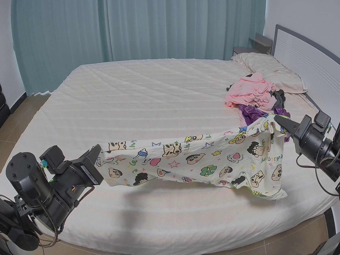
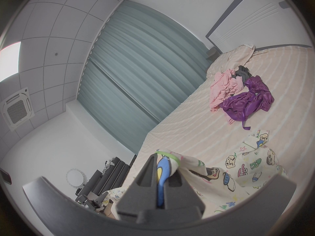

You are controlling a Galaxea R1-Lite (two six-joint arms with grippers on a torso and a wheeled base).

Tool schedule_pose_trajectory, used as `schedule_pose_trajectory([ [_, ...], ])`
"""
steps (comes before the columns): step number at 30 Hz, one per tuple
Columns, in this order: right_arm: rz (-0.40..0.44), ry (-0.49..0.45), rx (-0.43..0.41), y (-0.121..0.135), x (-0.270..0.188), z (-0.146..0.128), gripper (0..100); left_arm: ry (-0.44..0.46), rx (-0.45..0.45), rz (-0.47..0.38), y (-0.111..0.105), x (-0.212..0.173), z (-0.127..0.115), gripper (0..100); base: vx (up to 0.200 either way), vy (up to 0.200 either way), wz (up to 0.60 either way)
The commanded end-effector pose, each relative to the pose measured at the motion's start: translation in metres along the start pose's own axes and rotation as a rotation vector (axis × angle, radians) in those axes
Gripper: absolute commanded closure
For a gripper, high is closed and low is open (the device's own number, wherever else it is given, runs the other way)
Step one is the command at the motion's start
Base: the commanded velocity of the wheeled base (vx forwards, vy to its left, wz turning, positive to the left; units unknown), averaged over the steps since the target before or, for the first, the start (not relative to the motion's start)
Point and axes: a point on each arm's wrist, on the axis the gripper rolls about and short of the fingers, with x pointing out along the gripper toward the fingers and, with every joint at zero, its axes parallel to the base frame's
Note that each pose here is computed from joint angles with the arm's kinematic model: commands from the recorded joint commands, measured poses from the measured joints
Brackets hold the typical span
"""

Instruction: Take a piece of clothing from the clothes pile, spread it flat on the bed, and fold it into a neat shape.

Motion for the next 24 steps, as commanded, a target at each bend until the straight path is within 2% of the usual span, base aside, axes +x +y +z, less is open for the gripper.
schedule_pose_trajectory([
  [1, 0.023, -0.007, -0.003, 0.004, -0.009, 0.002, 100, -0.05, -0.018, -0.031, -0.002, -0.012, 0.013, 100, -0.2, 0.0, 0.0],
  [7, 0.088, -0.055, -0.015, 0.017, -0.03, 0.011, 100, -0.095, -0.045, -0.077, -0.006, -0.025, 0.025, 100, -0.2, 0.0, 0.0],
  [12, 0.139, -0.065, -0.02, 0.03, -0.058, 0.02, 100, -0.081, -0.038, -0.109, -0.014, -0.039, 0.028, 100, -0.2, 0.0, 0.0],
  [16, 0.187, -0.07, -0.024, 0.04, -0.079, 0.023, 100, -0.118, -0.033, -0.12, -0.016, -0.048, 0.036, 100, -0.2, 0.0, 0.0],
  [19, 0.227, -0.056, -0.057, 0.046, -0.094, 0.023, 100, -0.158, -0.006, -0.125, -0.016, -0.054, 0.044, 100, -0.2, 0.0, 0.0],
  [24, 0.278, -0.059, -0.109, 0.056, -0.103, 0.031, 100, -0.212, 0.014, -0.132, -0.018, -0.058, 0.058, 100, 0.0, 0.0, 0.0],
])
